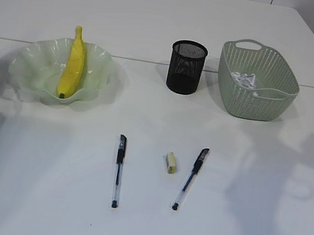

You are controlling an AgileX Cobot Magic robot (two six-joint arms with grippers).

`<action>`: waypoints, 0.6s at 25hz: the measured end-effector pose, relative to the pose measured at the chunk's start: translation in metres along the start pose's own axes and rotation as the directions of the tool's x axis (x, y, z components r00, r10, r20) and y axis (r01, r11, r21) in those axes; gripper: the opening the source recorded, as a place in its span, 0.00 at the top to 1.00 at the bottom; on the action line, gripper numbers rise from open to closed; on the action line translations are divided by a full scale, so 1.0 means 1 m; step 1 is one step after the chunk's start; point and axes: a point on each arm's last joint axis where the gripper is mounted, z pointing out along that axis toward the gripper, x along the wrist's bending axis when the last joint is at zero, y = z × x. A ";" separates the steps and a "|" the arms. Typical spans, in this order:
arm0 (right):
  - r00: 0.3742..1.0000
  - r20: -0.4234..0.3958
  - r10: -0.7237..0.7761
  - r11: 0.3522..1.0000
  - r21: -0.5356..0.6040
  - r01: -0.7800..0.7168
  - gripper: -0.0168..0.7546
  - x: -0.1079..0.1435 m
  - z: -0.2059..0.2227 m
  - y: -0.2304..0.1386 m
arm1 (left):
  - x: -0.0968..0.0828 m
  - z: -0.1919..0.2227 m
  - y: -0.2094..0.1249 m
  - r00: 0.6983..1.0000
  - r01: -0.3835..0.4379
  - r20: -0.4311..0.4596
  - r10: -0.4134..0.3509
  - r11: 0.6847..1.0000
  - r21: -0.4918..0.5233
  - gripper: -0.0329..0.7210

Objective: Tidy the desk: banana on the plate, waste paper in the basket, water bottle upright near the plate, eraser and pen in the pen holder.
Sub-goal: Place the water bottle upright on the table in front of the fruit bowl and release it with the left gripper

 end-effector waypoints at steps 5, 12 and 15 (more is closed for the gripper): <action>1.000 0.000 0.000 1.000 0.000 0.000 0.22 0.000 0.000 0.000 | -0.001 0.000 -0.001 1.000 -0.003 0.007 0.003 1.000 0.001 0.46; 1.000 -0.009 -0.008 1.000 -0.009 0.008 0.22 0.001 0.000 0.001 | -0.001 0.000 -0.001 1.000 -0.001 0.007 0.001 1.000 0.001 0.46; 1.000 -0.014 -0.013 1.000 -0.015 0.013 0.22 0.001 0.000 0.001 | -0.001 0.000 -0.001 1.000 -0.002 0.009 0.002 1.000 0.001 0.46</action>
